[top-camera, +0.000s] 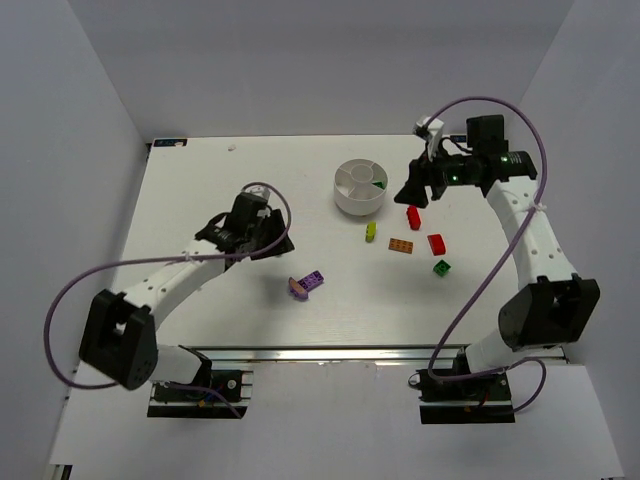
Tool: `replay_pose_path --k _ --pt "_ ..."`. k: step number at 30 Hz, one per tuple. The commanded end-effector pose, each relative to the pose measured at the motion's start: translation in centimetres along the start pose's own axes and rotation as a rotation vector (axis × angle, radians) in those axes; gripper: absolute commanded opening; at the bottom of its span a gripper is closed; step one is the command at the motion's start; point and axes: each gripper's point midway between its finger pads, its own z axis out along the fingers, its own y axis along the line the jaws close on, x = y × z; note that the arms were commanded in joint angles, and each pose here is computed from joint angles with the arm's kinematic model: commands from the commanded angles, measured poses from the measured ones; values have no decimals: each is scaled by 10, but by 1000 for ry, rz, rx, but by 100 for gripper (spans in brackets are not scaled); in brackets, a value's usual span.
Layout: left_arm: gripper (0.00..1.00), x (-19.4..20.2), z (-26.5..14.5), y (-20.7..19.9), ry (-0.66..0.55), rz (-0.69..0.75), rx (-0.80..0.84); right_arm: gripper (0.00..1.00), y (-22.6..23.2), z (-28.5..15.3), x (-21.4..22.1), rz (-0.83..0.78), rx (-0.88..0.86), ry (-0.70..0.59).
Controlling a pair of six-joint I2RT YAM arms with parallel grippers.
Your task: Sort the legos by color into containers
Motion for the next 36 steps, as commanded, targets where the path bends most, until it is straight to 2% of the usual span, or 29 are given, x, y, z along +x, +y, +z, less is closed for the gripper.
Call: replay_pose_path --k 1,2,7,14,24,31,36 --pt "65 -22 -3 20 -24 149 -214 67 12 -10 25 -32 23 49" --pt "65 -21 5 31 2 171 -283 69 14 -12 27 -43 30 49" --pt "65 -33 25 45 59 282 -421 70 25 -19 46 -33 51 58" --pt "58 -28 63 49 150 354 -443 70 22 -21 50 -12 52 50" --pt "56 -19 89 52 216 389 -435 70 21 -22 54 9 48 45" --pt "43 -15 100 52 231 395 -422 70 21 -24 55 16 53 39" --pt "13 -17 95 43 222 379 -387 69 22 -29 51 7 66 29"
